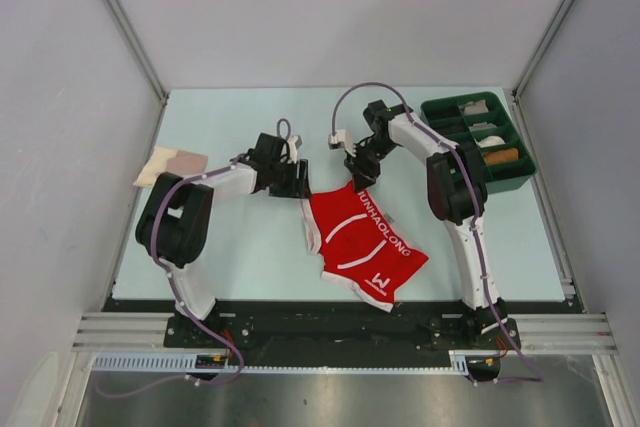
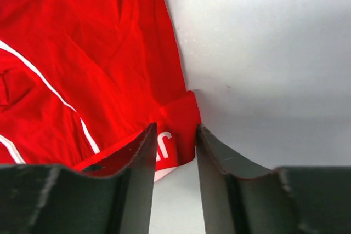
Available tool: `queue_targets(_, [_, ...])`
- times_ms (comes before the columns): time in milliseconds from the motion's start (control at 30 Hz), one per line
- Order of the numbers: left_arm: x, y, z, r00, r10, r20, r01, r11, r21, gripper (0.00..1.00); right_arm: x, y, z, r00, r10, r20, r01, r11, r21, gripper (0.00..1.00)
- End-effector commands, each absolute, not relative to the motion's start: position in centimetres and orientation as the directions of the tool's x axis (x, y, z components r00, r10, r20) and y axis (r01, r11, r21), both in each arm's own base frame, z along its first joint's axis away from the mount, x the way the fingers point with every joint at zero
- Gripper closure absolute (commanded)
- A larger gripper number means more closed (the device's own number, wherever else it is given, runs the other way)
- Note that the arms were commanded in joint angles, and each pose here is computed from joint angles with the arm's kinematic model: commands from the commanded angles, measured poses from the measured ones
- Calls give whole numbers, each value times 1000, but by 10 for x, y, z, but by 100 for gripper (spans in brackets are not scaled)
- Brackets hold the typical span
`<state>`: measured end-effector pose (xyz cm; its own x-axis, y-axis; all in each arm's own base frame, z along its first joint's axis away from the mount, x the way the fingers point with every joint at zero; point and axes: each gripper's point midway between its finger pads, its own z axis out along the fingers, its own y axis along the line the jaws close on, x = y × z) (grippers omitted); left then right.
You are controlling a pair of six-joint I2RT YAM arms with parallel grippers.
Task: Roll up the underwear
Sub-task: Fold the underwear at the center of the board.
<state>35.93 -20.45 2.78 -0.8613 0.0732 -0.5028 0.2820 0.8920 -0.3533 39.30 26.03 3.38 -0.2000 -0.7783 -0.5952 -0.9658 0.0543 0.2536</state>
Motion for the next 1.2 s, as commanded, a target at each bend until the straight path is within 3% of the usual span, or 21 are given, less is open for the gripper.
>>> queue_targets(0, [347,-209,14,-883,160,-440,350,850,-393,42,397,271,52,-198,-741,-642,-964,30,262,66])
queue_targets(333, [350,-214,17,-885,176,-431,374,820,-433,98,407,276,58,-213,-715,-666,-962,37,269,92])
queue_targets(467, [373,-209,37,-856,159,-493,381,838,-391,100,424,274,69,-234,-692,-683,-967,91,239,100])
queue_targets(800, [444,-203,111,-684,209,-699,490,842,-227,100,485,257,119,-296,-518,-803,-946,275,171,100])
queue_targets(1167, [464,-209,175,-468,285,-836,597,800,-61,100,484,243,172,-274,-339,-900,-941,288,178,100])
